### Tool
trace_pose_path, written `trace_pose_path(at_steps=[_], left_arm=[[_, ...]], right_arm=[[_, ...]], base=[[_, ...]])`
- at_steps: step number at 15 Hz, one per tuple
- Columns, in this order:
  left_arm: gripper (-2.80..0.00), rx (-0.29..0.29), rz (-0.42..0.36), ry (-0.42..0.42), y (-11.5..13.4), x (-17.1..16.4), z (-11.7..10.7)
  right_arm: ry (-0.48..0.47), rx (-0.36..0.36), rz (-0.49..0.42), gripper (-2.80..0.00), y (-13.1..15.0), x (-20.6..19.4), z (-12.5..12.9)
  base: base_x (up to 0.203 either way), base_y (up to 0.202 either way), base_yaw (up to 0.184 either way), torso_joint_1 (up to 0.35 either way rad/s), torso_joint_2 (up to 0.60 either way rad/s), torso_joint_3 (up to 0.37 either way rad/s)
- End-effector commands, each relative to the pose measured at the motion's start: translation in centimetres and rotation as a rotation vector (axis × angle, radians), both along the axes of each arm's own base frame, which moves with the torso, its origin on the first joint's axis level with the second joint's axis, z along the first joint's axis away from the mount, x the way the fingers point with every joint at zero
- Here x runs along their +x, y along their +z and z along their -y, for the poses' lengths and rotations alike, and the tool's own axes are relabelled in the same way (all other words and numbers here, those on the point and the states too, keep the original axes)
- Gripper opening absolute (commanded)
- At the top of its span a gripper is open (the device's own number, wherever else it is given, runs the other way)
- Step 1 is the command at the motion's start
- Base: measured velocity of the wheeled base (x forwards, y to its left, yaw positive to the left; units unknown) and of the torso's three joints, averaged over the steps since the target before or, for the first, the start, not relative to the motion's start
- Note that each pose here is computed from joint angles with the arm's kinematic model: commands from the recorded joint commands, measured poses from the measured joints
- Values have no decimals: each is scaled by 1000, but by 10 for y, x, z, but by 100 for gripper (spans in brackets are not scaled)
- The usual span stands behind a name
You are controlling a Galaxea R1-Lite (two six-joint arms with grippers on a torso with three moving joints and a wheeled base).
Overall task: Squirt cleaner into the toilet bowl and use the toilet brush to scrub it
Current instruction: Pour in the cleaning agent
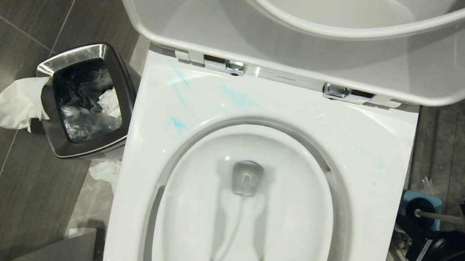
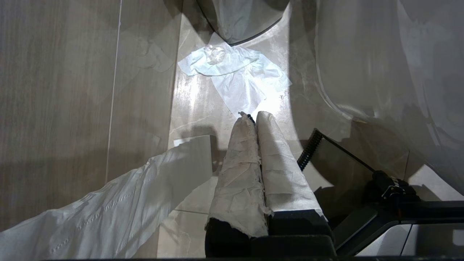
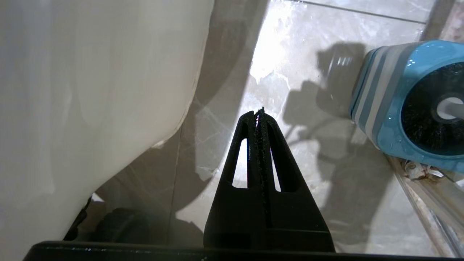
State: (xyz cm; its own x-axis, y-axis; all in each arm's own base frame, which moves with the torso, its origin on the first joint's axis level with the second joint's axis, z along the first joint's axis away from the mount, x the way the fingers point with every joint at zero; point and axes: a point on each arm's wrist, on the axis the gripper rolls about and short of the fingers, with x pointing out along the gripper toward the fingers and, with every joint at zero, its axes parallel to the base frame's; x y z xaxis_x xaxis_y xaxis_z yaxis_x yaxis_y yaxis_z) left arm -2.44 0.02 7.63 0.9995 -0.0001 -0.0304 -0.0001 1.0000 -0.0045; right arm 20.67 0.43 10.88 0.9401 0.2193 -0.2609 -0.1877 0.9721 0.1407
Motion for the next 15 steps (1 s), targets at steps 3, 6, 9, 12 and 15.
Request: trace_pose_path(at_steps=[3, 6, 9, 12, 15], left_arm=[[-280, 0, 0, 0, 0, 0, 0], [-280, 0, 0, 0, 0, 0, 0], [-280, 0, 0, 0, 0, 0, 0], [-280, 0, 0, 0, 0, 0, 0], [-280, 0, 0, 0, 0, 0, 0]], right_arm=[[-28, 18, 27, -280, -16, 10, 5], [-41, 17, 12, -280, -35, 17, 8], [-37, 14, 39, -280, -34, 31, 9], [-30, 17, 73, -280, -36, 57, 14], [35, 5, 88, -280, -43, 74, 22]], base=[[0, 0, 0, 0, 0, 0], [0, 0, 0, 0, 0, 0], [0, 0, 0, 0, 0, 0], [0, 0, 0, 0, 0, 0], [0, 0, 0, 0, 0, 0]])
